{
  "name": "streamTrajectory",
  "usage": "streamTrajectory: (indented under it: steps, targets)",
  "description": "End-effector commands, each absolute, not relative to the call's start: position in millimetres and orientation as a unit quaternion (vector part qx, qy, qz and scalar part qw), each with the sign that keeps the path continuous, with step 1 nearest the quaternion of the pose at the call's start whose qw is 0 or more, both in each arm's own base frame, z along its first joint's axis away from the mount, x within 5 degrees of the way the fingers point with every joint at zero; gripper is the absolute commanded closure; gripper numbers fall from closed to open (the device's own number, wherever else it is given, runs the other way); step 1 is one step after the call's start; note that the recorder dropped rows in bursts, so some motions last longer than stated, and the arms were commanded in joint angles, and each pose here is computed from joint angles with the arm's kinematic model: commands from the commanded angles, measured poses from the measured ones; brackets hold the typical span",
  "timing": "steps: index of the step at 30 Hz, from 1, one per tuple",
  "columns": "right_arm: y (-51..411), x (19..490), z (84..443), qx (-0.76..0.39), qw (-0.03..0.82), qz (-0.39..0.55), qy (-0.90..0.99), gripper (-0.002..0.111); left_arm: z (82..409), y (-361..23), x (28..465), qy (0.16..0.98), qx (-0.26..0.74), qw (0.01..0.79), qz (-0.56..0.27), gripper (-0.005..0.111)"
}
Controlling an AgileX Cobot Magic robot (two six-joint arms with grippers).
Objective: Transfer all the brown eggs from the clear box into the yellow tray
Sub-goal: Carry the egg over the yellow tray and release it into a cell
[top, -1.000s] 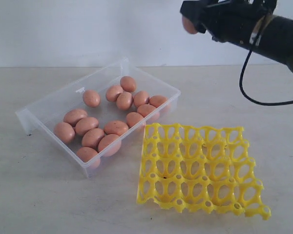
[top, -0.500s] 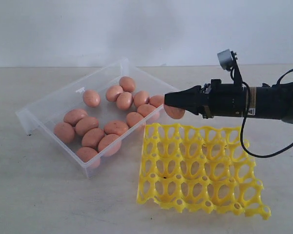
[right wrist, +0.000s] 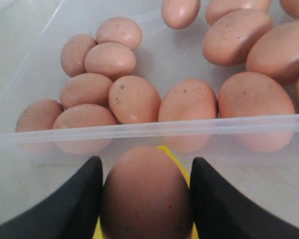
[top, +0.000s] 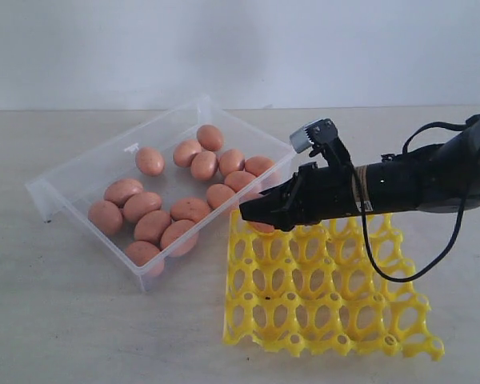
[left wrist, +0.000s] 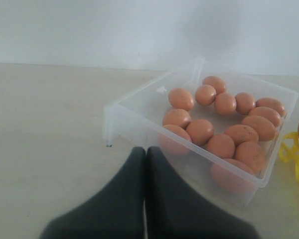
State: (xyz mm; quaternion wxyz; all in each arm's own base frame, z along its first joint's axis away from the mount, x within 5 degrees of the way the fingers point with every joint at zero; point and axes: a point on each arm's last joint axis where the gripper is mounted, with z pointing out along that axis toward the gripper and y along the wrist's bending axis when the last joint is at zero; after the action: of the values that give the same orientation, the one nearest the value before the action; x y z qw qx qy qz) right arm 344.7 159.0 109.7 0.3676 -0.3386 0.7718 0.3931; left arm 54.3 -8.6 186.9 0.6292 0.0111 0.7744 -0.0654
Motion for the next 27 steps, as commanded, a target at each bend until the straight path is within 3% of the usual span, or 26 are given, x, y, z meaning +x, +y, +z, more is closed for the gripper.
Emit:
streamTrajectory:
  steps: [1,15,17,22,24,27]
  targets:
    - [159.9,347.2,110.4,-0.34,0.382,0.381,0.77,0.108,188.1,-8.4,54.3,0.771,0.008,0.633,-0.066,0.111]
    - [159.4,349.5,111.4,-0.355,0.404,0.365,0.76,0.107,188.1,-8.4,54.3,0.771,0.008,0.633,-0.066,0.111]
    - [159.9,349.1,112.2,-0.356,0.405,0.369,0.757,0.098,188.1,-8.4,54.3,0.771,0.008,0.633,-0.066,0.111]
    - [160.3,348.8,112.7,-0.356,0.406,0.372,0.755,0.061,188.1,-8.4,54.3,0.771,0.008,0.633,-0.066,0.111]
    - [160.3,348.8,112.8,-0.356,0.406,0.373,0.754,0.056,188.1,-8.4,54.3,0.771,0.008,0.633,-0.066,0.111]
    - [161.5,347.9,115.4,-0.357,0.41,0.383,0.747,0.056,188.1,-8.4,54.3,0.771,0.008,0.633,-0.066,0.111]
